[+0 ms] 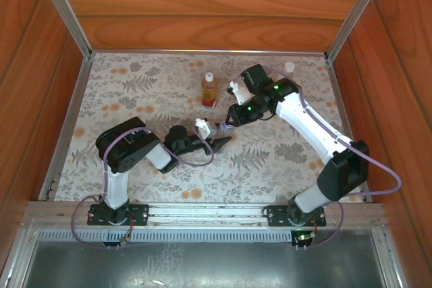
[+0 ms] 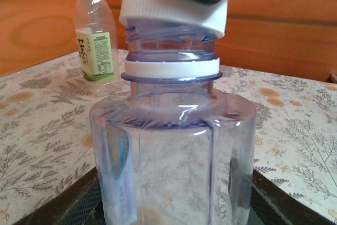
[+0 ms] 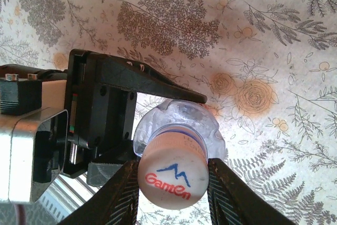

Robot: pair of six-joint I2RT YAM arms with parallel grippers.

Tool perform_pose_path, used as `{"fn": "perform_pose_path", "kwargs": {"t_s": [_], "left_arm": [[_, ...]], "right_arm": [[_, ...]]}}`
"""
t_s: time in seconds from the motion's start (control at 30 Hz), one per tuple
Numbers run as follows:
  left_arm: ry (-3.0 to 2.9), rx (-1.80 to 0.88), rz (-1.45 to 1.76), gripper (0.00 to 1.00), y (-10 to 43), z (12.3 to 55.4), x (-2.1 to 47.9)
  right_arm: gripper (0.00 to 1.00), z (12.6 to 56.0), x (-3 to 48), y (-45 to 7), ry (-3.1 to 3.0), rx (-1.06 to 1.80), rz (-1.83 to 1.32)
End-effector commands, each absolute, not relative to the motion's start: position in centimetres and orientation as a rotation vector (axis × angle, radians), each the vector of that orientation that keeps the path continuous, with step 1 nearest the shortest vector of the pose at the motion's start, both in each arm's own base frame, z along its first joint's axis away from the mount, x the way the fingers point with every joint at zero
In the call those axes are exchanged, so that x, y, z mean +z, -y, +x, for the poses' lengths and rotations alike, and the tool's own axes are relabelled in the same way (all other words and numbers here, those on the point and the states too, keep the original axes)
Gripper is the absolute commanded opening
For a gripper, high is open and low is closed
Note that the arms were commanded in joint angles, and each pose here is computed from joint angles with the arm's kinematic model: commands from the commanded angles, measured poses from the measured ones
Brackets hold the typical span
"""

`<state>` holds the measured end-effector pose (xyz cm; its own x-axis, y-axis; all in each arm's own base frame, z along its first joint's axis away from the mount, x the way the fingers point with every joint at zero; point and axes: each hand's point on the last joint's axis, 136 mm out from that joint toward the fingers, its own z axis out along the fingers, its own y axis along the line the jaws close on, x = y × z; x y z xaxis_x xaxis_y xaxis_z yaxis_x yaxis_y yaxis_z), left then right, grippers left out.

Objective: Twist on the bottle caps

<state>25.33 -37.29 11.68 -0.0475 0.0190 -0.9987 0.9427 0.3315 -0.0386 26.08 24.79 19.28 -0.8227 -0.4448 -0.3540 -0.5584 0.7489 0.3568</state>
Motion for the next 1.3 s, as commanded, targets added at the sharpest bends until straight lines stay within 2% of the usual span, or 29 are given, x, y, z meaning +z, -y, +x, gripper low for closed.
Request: {"fn": "perform_pose_path", "kwargs": {"t_s": [0.0, 0.77, 1.07, 1.27], "left_arm": [[-1.476, -0.985, 1.009, 0.57, 37.6, 24.3, 8.9], [-1.475, -0.984, 1.019, 0.57, 37.7, 24.2, 8.7], [-1.474, -0.983, 1.018, 0.57, 37.7, 24.2, 8.8], [-1.475, -0.983, 1.017, 0.57, 37.7, 24.2, 8.7]], "right_arm": [[0.37, 25.4, 19.3, -25.3, -2.717, 0.665, -0.859], [0.33, 24.8, 17.7, -25.2, -2.910, 0.608, -0.893], [0.35, 25.1, 18.0, -25.0, -2.906, 0.575, -0.888], [0.41, 25.2, 18.8, -24.9, -2.877, 0.570, -0.876]]}}
